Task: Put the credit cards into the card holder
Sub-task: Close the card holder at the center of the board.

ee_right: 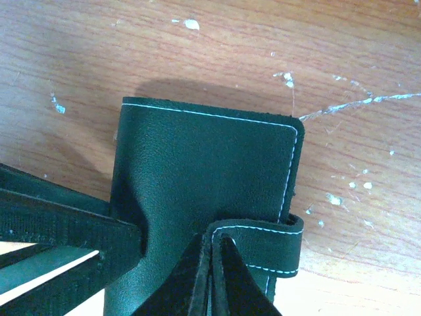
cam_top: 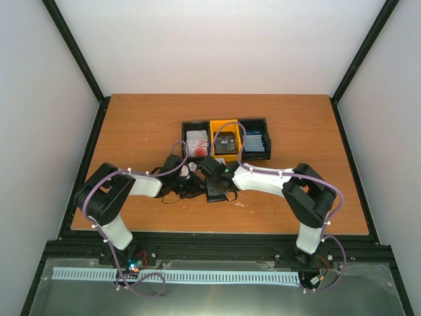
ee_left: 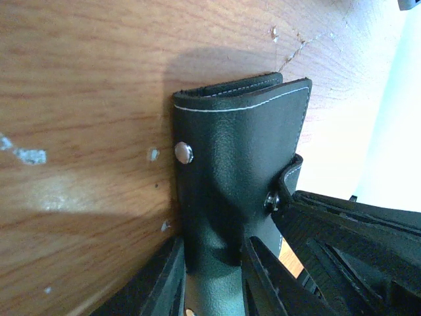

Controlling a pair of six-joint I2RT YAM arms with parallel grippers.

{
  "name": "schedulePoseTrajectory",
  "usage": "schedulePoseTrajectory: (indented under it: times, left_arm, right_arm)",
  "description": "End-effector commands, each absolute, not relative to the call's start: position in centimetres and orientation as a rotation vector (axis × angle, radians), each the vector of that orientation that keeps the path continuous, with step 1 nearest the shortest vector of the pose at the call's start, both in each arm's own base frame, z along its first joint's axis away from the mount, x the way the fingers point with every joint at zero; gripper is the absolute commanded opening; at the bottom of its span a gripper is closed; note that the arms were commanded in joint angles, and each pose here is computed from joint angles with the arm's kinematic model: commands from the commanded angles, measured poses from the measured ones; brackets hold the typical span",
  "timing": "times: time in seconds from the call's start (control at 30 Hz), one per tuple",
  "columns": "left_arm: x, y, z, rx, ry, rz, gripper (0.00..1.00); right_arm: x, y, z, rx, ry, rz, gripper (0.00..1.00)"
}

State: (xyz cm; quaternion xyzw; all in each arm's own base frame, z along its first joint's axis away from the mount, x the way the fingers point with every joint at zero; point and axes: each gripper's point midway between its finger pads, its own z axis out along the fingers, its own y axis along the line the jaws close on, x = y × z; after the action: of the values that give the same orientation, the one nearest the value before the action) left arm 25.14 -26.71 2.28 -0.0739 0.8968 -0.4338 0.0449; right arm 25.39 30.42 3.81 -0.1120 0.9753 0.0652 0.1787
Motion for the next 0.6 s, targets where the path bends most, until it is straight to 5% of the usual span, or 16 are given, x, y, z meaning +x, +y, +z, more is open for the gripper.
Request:
schedulePoseTrajectory:
  times: [0.0, 0.57]
  left_arm:
    - [23.7, -25.2, -0.1, -0.314, 2.843, -1.231, 0.26]
    - [23.7, -25.1, -0.2, -0.319, 2.845, -1.226, 0.26]
  right_arm:
    - [23.5, 30.5, 2.6, -0.364, 2.842, 0.261, 0.03]
    - [26.0, 29.6, 4.6, -0.337, 2.743, 0.187, 0.04]
